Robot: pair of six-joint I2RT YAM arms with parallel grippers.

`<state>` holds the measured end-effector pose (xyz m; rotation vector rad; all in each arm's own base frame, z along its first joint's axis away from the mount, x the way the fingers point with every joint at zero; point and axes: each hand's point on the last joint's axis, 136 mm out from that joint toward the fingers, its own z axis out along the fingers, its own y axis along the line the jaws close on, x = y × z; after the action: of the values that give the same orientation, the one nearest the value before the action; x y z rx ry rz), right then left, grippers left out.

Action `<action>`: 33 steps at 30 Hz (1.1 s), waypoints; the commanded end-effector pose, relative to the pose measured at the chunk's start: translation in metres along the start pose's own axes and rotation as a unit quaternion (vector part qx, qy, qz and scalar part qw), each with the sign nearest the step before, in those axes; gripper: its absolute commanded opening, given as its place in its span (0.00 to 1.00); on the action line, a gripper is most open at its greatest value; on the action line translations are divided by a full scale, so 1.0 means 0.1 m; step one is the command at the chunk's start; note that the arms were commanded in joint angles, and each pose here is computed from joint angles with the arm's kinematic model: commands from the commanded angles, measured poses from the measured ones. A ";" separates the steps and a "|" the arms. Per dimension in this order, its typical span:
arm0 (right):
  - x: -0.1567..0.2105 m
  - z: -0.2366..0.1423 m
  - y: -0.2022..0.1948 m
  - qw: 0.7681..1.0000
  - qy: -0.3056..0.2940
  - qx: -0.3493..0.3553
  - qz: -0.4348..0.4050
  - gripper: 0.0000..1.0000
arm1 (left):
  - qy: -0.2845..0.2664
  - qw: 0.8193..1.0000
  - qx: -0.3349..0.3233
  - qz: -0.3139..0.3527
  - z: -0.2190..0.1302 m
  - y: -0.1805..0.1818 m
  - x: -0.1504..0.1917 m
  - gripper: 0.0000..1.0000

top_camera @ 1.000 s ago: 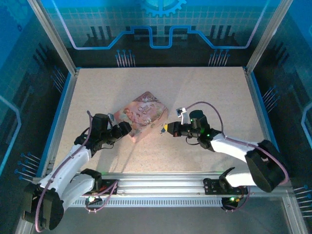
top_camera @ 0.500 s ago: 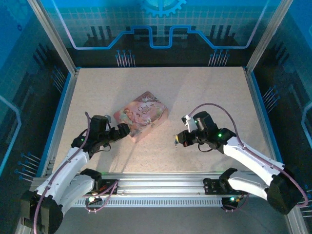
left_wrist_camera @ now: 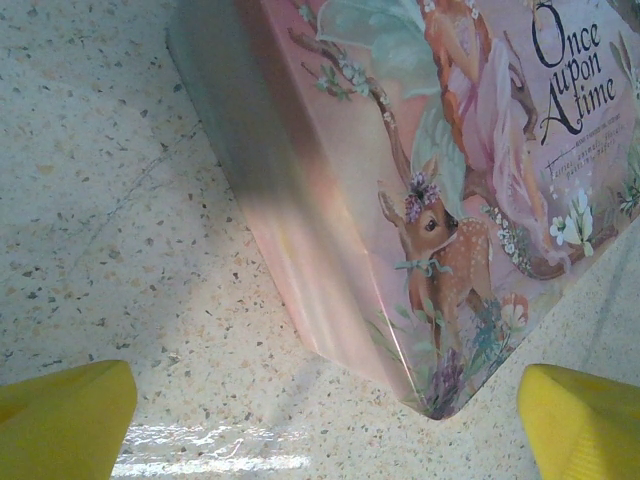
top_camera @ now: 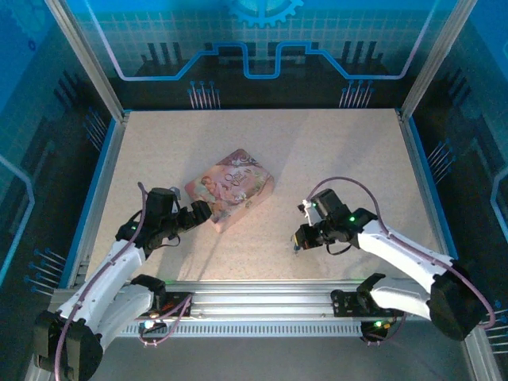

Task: Unlock a padlock with a key

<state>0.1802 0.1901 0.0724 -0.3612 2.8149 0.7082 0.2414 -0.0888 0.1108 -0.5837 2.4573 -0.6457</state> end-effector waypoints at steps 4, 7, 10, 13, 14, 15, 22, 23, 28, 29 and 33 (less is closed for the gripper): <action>0.08 0.17 -0.05 0.999 0.036 0.014 0.009 0.05 | 0.000 1.000 -0.004 0.007 -0.02 0.03 0.01 0.99; 0.08 0.23 -0.07 0.999 0.046 0.020 0.008 0.05 | 0.001 1.000 -0.003 0.008 -0.01 0.03 0.00 0.99; 0.07 0.28 -0.07 0.999 0.049 0.020 0.008 0.05 | 0.001 1.000 -0.003 0.007 -0.01 0.03 0.00 0.99; 0.05 0.34 -0.06 0.998 0.053 0.018 0.009 0.05 | 0.002 1.000 -0.003 0.006 0.00 0.03 0.00 0.99; 0.05 0.35 -0.06 0.998 0.055 0.017 0.008 0.05 | 0.002 1.000 -0.003 0.005 0.00 0.03 0.00 0.99; 0.06 0.37 -0.06 0.998 0.058 0.018 0.008 0.05 | 0.002 1.000 -0.003 0.005 0.01 0.03 0.00 0.99; 0.08 0.45 -0.10 0.997 0.073 0.028 0.005 0.06 | 0.003 1.000 -0.003 0.003 0.02 0.03 0.00 0.99; 0.08 0.46 -0.10 0.997 0.074 0.029 0.005 0.07 | 0.003 1.000 -0.003 0.003 0.02 0.03 0.00 0.99; 0.07 0.47 -0.12 0.997 0.071 0.033 0.005 0.12 | 0.003 1.000 -0.003 0.003 0.01 0.03 -0.01 0.99; 0.06 0.47 -0.12 0.997 0.070 0.034 0.005 0.14 | 0.002 1.000 -0.002 0.003 0.01 0.02 -0.01 0.99; 0.05 0.46 -0.13 0.997 0.066 0.036 0.004 0.21 | 0.003 1.000 -0.001 0.002 0.02 0.02 0.00 0.99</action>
<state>0.1848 0.1980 0.0246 -0.3742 2.9646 0.6202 0.2427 -0.0872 0.1102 -0.5931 2.4551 -0.6427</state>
